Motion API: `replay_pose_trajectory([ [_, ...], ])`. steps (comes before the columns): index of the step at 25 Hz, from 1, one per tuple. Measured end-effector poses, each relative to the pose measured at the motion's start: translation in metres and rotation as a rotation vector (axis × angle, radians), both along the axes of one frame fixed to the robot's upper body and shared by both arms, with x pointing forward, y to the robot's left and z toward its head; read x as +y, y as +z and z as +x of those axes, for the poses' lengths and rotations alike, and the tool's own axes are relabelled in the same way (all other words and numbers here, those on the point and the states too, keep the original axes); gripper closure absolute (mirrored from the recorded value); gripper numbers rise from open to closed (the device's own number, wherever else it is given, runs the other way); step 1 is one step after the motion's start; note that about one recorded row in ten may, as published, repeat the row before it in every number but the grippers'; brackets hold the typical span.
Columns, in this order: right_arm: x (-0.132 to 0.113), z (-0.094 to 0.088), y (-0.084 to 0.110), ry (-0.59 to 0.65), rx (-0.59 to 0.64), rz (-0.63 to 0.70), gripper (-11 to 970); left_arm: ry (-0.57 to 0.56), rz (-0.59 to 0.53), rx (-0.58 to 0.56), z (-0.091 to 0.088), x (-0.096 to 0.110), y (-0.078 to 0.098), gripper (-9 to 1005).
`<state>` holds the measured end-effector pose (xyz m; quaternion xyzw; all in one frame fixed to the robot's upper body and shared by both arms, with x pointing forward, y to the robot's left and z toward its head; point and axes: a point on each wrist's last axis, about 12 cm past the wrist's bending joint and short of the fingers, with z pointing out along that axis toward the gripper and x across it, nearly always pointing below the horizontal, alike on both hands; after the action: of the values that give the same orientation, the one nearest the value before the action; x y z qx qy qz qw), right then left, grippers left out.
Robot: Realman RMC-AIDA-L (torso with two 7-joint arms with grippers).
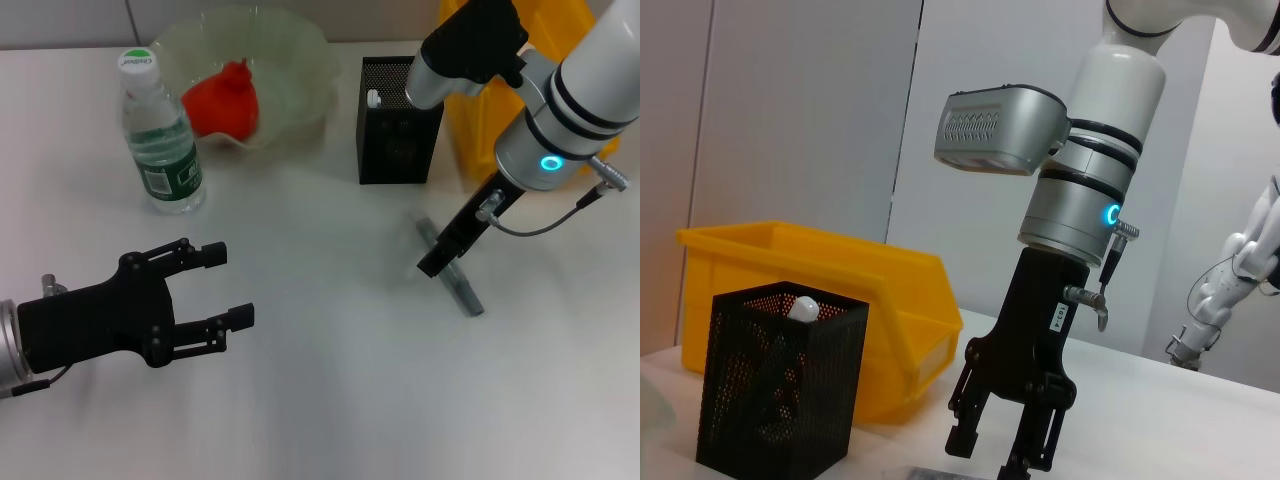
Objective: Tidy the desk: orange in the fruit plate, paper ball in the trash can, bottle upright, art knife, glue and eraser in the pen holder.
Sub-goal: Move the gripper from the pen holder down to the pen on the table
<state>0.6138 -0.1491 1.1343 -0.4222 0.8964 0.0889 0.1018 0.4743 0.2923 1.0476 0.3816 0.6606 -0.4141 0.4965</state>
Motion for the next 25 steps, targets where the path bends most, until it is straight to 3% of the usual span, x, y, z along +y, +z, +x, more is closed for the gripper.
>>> replay_pose_trajectory([
  [9, -0.0005, 0.0001, -0.0022, -0.004, 0.004, -0.003, 232, 0.002, -0.004, -0.001, -0.0001, 0.0003, 0.0004, 181],
  [13, -0.0012, 0.0000, -0.0040, -0.007, 0.006, -0.005, 425, 0.001, -0.004, -0.001, -0.0001, 0.0003, 0.0004, 181],
  [25, -0.0011, -0.0014, -0.0078, 0.003, 0.012, -0.025, 476, -0.003, -0.012, 0.004, -0.0009, -0.0002, 0.0006, 181],
])
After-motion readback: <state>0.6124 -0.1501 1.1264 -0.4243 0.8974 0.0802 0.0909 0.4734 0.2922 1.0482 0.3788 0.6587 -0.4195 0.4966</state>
